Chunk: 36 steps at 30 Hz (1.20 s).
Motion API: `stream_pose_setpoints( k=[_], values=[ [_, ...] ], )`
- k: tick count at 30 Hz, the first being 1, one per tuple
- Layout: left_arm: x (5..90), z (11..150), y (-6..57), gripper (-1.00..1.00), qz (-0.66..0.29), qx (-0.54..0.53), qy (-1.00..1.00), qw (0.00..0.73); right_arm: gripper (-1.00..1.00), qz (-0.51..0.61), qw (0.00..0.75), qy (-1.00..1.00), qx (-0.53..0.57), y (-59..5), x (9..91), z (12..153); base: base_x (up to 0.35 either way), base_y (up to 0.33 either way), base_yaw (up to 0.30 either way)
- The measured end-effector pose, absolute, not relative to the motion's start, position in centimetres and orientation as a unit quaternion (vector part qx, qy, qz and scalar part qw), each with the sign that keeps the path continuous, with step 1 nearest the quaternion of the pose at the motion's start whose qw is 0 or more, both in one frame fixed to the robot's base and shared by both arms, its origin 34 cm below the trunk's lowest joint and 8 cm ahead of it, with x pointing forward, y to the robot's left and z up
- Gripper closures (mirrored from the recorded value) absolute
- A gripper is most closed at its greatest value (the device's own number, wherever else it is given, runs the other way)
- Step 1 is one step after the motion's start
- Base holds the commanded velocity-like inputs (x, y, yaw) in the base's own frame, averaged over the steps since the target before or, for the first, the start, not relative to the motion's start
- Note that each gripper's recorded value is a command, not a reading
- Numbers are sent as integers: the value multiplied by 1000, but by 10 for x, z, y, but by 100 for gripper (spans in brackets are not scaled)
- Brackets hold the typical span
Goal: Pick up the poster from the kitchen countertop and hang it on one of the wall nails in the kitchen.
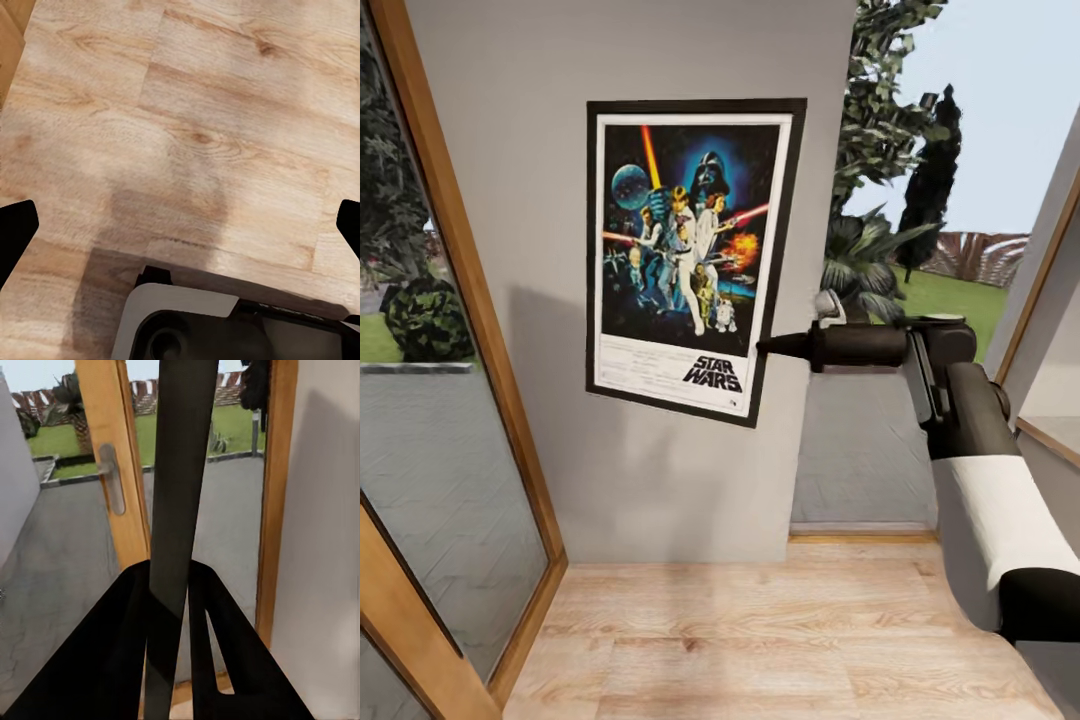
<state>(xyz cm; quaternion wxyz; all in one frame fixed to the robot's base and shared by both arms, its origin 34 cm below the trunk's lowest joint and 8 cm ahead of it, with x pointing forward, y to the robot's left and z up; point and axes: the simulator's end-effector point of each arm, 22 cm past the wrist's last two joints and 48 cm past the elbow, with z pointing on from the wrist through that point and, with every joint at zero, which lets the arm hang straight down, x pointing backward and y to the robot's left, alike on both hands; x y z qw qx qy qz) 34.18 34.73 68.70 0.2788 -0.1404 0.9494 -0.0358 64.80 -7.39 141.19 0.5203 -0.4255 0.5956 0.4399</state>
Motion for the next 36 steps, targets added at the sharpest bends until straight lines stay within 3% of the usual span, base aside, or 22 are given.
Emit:
stream_pose_setpoints(
  k=[17, 36],
  values=[
    [342, 687, 347, -100, -36, -140, 949, 279, 100, 443, 482, 612, -444, -55, 663, 1371, 0, 0, 0],
    [342, 687, 347, -100, -36, -140, 949, 279, 100, 412, 518, 577, -478, -56, 656, 1404, 0, 0, 0]
  ],
)
